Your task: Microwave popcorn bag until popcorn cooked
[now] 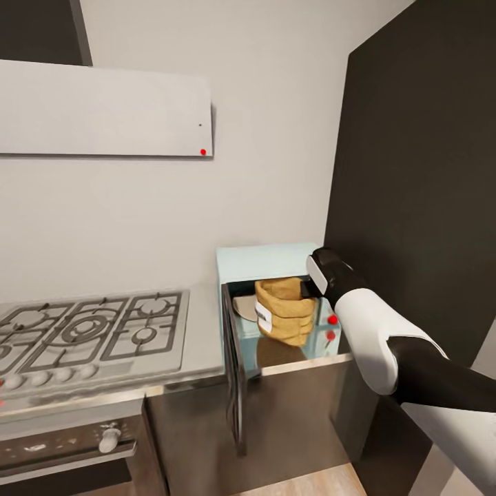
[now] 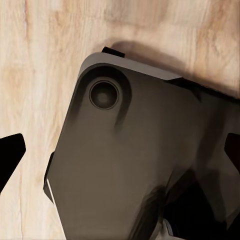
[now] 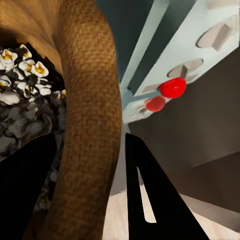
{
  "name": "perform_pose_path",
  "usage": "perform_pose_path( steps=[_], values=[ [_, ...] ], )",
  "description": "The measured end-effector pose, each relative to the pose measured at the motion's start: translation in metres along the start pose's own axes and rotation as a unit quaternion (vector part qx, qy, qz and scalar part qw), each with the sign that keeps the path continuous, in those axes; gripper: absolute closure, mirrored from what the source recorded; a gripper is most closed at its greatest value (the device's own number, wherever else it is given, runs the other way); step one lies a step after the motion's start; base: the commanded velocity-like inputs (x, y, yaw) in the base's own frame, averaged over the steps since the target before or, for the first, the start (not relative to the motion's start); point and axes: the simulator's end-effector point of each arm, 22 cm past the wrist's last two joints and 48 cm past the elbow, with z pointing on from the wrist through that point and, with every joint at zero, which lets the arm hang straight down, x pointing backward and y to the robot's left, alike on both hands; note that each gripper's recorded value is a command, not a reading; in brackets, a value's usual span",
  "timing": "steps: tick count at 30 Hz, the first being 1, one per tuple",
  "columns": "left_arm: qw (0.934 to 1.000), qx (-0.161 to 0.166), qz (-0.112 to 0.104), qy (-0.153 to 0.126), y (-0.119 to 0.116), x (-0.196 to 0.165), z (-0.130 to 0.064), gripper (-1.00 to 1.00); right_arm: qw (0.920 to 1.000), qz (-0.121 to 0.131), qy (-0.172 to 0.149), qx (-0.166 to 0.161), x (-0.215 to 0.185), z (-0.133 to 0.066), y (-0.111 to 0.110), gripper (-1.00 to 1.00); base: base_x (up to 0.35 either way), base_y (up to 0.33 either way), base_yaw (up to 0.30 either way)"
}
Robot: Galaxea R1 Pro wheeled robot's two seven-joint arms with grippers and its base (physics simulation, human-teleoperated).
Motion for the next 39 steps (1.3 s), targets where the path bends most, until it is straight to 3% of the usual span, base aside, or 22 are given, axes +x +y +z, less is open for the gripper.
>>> perform_pose_path(
  steps=[9,14,21,39],
  values=[
    [1.0000,0.000,0.000,0.000,0.000,0.000,0.000,-1.00,1.0000,-0.001,0.001,-0.003,0.001,0.000,0.004,1.00,0.175,0.000,0.000],
    [1.0000,0.000,-0.001,0.000,-0.001,0.000,0.000,-1.00,0.9997,-0.010,0.000,-0.020,0.002,-0.005,0.030,1.00,0.021,0.008,0.000],
    [1.0000,0.000,-0.001,0.000,-0.001,0.000,0.000,-1.00,0.9997,-0.011,0.000,-0.020,0.002,-0.006,0.030,1.00,0.058,0.219,0.000],
    [1.0000,0.000,0.000,0.000,0.000,0.000,0.000,-1.00,0.9999,-0.013,-0.002,-0.003,0.001,-0.005,0.019,1.00,0.033,0.004,0.000]
  ],
)
